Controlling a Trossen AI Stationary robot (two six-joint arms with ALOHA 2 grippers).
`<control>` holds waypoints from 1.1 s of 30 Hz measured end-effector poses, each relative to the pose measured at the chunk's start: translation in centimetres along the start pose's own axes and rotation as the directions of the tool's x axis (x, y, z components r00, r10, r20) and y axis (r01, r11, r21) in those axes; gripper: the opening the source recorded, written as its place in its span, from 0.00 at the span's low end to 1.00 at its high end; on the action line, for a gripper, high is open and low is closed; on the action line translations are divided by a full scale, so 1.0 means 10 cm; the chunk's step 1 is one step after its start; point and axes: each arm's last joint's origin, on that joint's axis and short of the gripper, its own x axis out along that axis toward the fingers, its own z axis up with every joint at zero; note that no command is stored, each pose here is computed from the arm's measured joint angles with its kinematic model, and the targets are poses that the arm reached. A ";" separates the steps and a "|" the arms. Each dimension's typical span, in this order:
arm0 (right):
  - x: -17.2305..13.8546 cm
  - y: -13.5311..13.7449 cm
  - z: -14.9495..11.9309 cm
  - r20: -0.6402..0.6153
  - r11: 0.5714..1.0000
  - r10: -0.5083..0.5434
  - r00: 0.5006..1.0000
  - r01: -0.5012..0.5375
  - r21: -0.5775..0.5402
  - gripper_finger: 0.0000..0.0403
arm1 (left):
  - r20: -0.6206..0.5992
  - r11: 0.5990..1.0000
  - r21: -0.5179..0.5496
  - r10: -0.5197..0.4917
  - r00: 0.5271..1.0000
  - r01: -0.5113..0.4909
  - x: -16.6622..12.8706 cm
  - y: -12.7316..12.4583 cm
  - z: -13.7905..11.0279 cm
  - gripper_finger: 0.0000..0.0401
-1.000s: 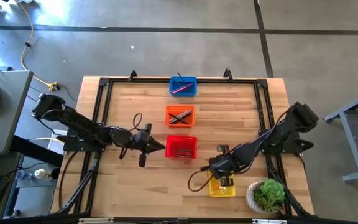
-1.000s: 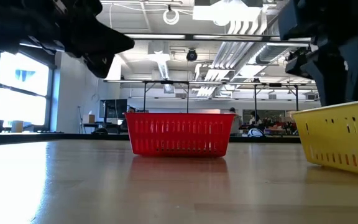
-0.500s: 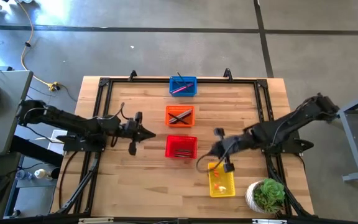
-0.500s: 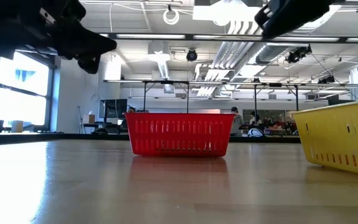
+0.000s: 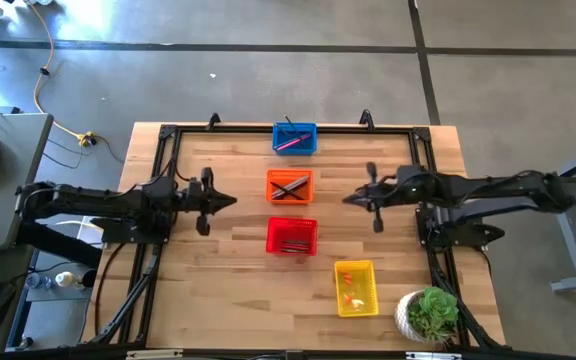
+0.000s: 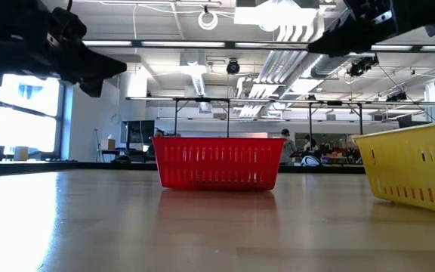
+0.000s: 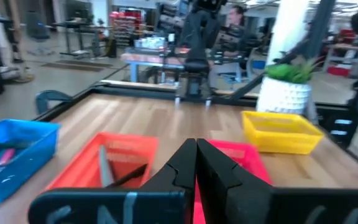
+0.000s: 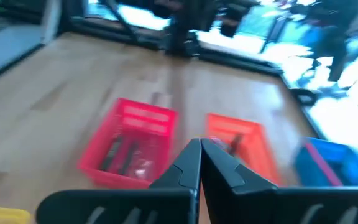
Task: Sort crayons/erasers/pens/pencils in bins
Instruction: Return to Home Position
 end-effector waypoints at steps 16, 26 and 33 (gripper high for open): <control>-0.39 -0.04 -0.52 0.186 0.959 -0.283 0.941 0.276 0.063 0.00 | 0.037 0.997 -0.003 0.082 0.996 -0.082 -0.15 0.22 -0.02 0.00; -0.60 0.06 -0.78 0.251 0.937 -0.348 0.904 0.328 0.116 0.00 | 0.057 0.995 -0.013 0.097 0.994 -0.096 -0.22 0.22 0.01 0.00; -0.77 0.10 -0.79 0.309 0.932 -0.362 0.879 0.340 0.125 0.00 | 0.034 0.995 -0.028 0.094 0.995 -0.093 -0.26 0.20 -0.01 0.00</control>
